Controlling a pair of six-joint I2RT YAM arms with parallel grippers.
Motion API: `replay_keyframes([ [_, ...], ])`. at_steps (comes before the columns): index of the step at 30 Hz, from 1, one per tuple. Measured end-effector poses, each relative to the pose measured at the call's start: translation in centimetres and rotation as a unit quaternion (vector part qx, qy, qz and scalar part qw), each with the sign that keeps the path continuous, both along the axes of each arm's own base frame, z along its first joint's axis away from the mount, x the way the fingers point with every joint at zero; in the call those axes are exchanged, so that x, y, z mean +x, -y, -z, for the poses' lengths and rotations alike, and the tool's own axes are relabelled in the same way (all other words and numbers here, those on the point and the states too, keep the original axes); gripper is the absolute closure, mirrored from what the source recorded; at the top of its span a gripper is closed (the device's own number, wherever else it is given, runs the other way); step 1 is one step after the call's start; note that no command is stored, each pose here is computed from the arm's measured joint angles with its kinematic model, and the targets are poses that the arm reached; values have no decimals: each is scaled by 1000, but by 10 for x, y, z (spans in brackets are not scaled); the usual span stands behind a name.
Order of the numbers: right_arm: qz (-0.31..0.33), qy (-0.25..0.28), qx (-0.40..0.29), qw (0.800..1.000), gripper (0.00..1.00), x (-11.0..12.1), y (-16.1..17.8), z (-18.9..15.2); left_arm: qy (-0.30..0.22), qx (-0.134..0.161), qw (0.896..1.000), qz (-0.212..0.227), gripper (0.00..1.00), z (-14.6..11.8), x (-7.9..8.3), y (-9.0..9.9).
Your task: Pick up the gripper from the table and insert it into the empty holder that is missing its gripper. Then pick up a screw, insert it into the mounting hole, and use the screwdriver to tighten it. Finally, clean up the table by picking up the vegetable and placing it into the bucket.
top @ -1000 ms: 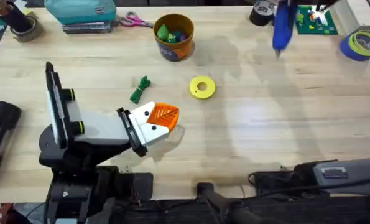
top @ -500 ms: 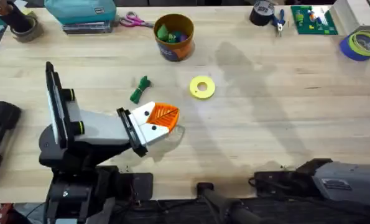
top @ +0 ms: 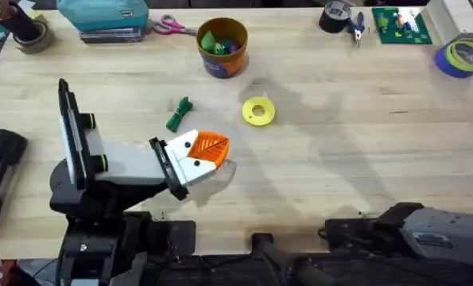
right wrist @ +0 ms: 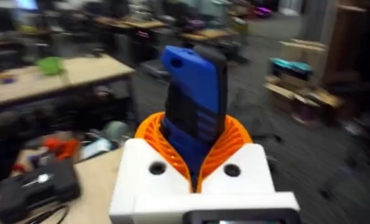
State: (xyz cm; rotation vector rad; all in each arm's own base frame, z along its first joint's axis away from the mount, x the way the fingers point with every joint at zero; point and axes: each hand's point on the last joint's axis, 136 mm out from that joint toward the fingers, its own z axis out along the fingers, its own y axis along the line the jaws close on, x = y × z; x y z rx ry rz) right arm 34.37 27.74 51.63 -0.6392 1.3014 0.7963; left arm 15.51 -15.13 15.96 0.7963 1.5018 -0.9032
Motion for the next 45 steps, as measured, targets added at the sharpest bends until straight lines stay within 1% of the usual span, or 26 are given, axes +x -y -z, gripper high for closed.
replay_keyframes([
  [3, -58, 21, 17, 998, 977, -10, -7, 4, 0, 0, 1000, 0, 995, 0, 0, 0],
  [6, -108, 25, 29, 993, 977, -19, -11, 15, 0, 0, 1000, 0, 995, 0, 0, 0],
  [14, -212, 34, 51, 975, 977, -48, -17, 41, 0, 0, 1000, 0, 995, 0, 0, 0],
  [23, -268, 14, 70, 961, 977, -69, -22, 65, 0, 0, 1000, 0, 995, 0, 0, 0],
  [32, -344, 12, 59, 937, 977, -106, -47, 73, 0, 0, 1000, 0, 995, 0, 0, 0],
  [36, -371, 17, 50, 927, 977, -121, -54, 75, 0, 0, 1000, 0, 995, 0, 0, 0],
  [37, -391, 25, 42, 919, 977, -131, -57, 77, 0, 0, 1000, 0, 995, 0, 0, 0],
  [45, -425, 40, 27, 904, 977, -149, -61, 81, 0, 0, 1000, 0, 995, 0, 0, 0],
])
